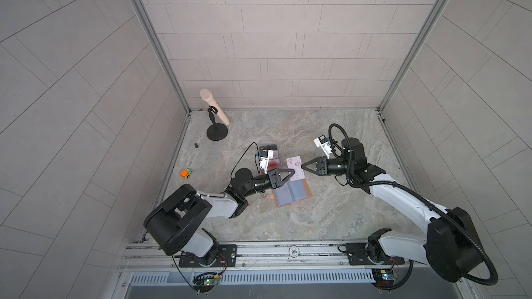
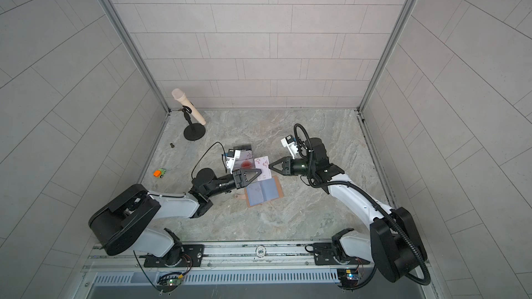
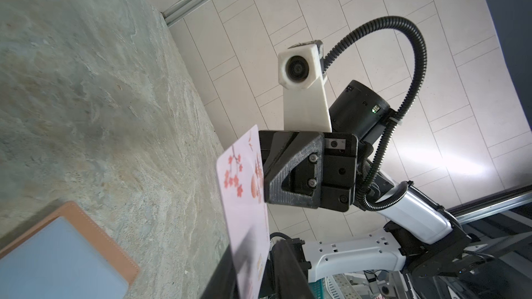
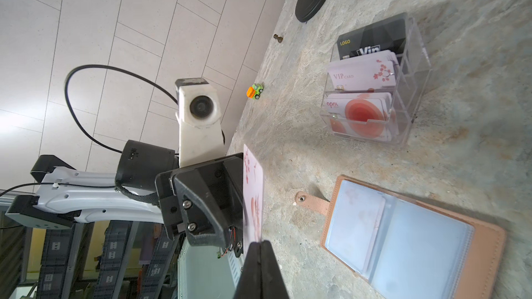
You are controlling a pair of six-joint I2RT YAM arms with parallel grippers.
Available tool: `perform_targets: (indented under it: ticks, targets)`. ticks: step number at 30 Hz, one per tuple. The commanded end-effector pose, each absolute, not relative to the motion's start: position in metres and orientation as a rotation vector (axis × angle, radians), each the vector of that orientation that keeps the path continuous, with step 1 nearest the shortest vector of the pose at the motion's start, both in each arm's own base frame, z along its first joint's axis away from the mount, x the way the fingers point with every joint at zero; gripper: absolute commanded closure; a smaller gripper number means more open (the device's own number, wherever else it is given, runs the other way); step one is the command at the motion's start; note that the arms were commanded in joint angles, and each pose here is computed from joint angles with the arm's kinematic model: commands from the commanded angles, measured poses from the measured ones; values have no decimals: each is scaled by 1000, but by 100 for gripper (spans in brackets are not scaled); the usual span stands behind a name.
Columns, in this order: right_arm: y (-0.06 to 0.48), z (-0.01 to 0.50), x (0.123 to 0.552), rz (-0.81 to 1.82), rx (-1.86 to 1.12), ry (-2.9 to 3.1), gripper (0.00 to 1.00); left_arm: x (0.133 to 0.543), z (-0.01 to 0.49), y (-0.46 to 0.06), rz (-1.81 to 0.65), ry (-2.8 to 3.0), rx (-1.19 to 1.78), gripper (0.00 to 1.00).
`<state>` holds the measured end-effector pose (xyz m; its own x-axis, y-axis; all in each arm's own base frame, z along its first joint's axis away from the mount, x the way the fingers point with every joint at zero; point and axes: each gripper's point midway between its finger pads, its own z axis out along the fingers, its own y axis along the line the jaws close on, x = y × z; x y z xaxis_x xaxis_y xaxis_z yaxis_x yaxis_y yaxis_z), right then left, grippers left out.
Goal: Take the credit cards out of the card holder
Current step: Place the credit card in the storage box.
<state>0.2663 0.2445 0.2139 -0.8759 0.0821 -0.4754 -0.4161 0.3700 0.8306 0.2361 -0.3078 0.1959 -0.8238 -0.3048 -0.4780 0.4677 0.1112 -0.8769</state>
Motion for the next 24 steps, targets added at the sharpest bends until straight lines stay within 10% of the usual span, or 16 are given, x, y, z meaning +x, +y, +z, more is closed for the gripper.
perform_targets:
  ticks: [1, 10, 24]
  targets:
    - [245, 216, 264, 1509, -297, 2186, 100, 234, 227, -309, -1806, 1721, 217, 81]
    - [241, 203, 261, 1453, -320, 2259, 99, 237, 227, -313, -1782, 1749, 243, 96]
    - [215, 152, 260, 1122, -318, 2534, 50, 244, 195, -237, -835, 2197, 832, 99]
